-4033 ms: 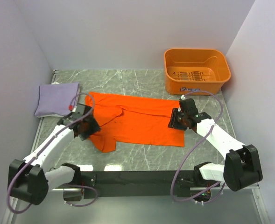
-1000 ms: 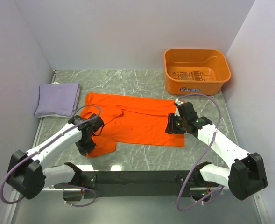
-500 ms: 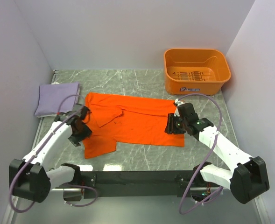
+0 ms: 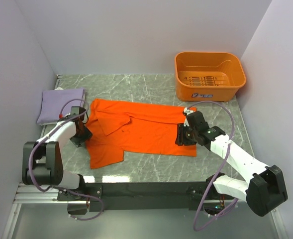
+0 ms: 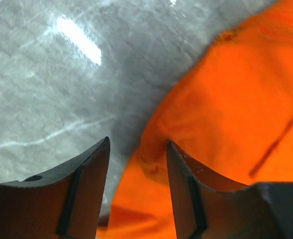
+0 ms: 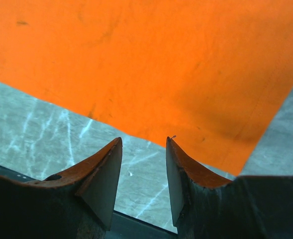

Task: Fold and stack the t-shirts
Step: Fold the tshirt

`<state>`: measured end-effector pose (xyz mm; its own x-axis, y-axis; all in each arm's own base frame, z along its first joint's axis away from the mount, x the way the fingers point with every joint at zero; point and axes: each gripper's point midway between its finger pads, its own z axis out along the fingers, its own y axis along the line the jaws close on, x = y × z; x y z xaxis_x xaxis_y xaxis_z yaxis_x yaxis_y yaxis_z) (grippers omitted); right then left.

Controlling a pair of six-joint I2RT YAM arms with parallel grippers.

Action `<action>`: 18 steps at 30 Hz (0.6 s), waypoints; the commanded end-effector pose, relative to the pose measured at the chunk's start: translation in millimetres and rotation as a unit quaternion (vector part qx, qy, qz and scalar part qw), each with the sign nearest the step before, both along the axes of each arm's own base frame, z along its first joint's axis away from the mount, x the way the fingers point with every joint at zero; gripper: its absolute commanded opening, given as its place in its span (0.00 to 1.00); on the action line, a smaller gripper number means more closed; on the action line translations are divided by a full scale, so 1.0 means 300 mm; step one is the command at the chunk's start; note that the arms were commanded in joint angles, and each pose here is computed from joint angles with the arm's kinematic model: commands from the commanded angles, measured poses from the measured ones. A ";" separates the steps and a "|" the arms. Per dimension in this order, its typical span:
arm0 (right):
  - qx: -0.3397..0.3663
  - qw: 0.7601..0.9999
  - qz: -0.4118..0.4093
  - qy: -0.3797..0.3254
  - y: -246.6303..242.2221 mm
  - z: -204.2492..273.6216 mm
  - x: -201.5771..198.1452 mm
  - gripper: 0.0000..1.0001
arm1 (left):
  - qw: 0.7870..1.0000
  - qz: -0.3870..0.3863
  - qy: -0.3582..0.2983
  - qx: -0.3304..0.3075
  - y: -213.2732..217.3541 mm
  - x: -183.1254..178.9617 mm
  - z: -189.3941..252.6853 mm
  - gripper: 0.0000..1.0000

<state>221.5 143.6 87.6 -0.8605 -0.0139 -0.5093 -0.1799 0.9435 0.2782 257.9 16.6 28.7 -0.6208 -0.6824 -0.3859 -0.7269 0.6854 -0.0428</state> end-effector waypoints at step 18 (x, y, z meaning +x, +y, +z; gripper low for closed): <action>-0.096 0.970 -0.186 0.125 -0.233 -0.154 -0.084 0.53 | 0.996 -0.068 0.038 -0.032 -0.076 -0.021 -0.075 0.38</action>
